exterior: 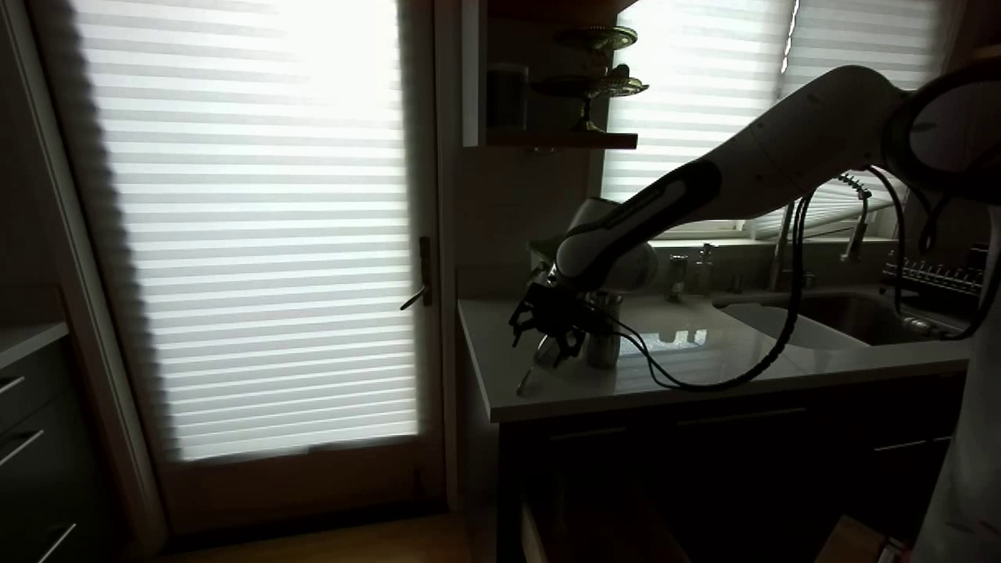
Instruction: Pick up the tea strainer and put it on top of the cocktail mixer
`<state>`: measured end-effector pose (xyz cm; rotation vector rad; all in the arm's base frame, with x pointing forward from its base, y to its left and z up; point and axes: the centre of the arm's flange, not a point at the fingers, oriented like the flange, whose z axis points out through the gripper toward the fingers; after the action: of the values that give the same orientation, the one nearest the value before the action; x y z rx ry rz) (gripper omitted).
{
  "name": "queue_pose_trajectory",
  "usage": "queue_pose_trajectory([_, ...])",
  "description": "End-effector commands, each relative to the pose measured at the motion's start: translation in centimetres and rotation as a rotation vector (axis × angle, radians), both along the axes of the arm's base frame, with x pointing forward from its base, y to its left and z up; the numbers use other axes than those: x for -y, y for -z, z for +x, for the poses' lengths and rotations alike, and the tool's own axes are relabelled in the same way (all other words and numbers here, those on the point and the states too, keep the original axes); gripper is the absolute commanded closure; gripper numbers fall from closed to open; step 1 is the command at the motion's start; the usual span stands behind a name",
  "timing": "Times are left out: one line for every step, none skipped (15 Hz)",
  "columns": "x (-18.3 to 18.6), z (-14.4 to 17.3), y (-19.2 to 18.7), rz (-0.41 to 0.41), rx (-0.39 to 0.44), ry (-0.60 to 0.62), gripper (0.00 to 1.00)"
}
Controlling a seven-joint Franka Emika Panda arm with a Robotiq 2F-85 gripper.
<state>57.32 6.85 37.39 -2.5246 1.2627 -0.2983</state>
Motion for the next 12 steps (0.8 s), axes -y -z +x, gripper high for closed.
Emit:
queue_pose_trajectory([0.2, 1.9, 2.2, -0.009, 0.036, 0.069, 0.0])
queue_pose_trajectory([0.4, 2.1, 2.7, -0.012, 0.042, 0.083, 0.0])
queue_pose_trajectory([0.5, 2.4, 3.0, -0.017, 0.049, 0.098, 0.01])
queue_pose_trajectory([0.6, 2.6, 3.3, -0.012, 0.052, 0.107, 0.05])
queue_pose_trajectory([0.7, 2.8, 3.6, -0.01, 0.052, 0.115, 0.07])
queue_pose_trajectory([0.7, 3.0, 3.8, -0.016, 0.047, 0.12, 0.12])
queue_pose_trajectory([0.7, 3.2, 4.0, -0.021, 0.046, 0.125, 0.15])
queue_pose_trajectory([0.7, 3.4, 4.1, -0.027, 0.048, 0.129, 0.21])
queue_pose_trajectory([0.7, 3.5, 4.1, -0.033, 0.049, 0.132, 0.34])
queue_pose_trajectory([0.7, 3.7, 4.2, -0.034, 0.049, 0.135, 0.33])
queue_pose_trajectory([0.6, 3.8, 4.2, -0.039, 0.049, 0.134, 0.35])
queue_pose_trajectory([0.5, 4.0, 4.1, -0.032, 0.052, 0.131, 0.54])
